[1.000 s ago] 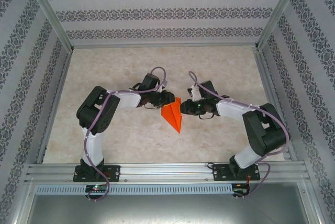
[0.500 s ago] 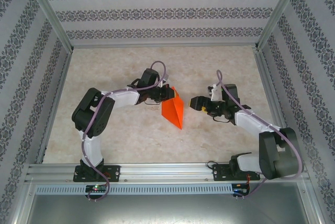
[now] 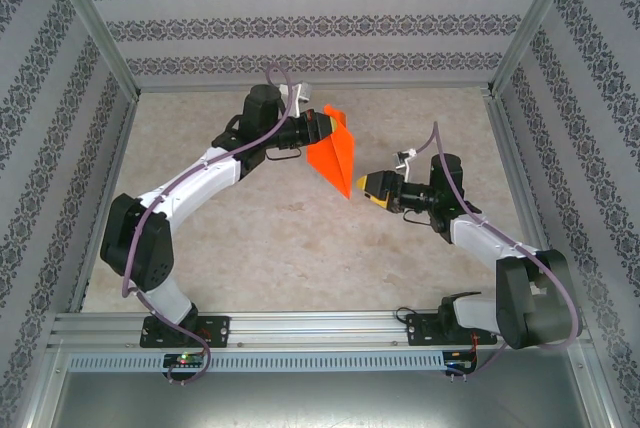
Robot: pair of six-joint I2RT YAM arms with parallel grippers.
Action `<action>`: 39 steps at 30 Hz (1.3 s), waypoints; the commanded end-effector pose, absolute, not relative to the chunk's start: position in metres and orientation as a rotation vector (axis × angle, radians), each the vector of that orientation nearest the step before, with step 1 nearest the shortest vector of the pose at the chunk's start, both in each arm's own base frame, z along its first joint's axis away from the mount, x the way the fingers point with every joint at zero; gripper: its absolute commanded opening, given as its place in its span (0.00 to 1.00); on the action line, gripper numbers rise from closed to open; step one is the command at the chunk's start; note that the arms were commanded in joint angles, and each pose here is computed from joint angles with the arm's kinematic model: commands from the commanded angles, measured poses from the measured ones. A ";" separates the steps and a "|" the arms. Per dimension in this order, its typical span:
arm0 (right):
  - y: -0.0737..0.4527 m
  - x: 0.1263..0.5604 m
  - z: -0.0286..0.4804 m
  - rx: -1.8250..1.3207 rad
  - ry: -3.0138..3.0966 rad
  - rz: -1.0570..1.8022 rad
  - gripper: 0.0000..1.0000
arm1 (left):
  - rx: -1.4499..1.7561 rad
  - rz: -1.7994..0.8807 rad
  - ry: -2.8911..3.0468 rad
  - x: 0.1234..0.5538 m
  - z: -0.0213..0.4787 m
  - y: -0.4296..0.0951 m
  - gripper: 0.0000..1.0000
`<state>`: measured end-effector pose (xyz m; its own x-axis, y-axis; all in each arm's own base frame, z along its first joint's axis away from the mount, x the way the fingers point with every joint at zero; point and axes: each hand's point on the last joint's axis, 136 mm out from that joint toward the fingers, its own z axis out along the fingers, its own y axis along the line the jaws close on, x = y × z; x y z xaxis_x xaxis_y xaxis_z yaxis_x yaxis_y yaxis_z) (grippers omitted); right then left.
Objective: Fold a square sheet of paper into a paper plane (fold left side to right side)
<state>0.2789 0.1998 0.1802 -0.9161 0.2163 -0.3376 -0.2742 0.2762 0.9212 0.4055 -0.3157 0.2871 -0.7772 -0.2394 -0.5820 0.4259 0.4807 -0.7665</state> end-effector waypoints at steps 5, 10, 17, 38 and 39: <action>0.233 0.268 0.220 -0.240 2.015 1.820 0.98 | 0.155 -1.430 1.989 0.400 0.322 -0.316 0.07; 0.242 0.274 0.238 -0.264 1.967 1.859 0.88 | 0.143 -1.488 1.971 0.395 0.324 -0.319 0.07; 0.244 0.276 0.248 -0.268 1.946 1.870 0.61 | 0.133 -1.528 1.959 0.393 0.325 -0.320 0.07; 0.225 0.275 0.222 -0.239 2.106 1.653 0.19 | 0.139 -1.470 2.003 0.389 0.312 -0.314 0.29; 0.224 0.274 0.219 -0.245 2.123 1.627 0.17 | 0.139 -1.449 2.014 0.388 0.310 -0.312 0.35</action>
<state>0.2732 0.2295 0.2200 -0.9044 0.1464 -0.4009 -0.3646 0.2234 0.9040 0.3951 -0.3215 0.2942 -0.8161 -0.2734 -0.5091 0.3977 0.3734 -0.8381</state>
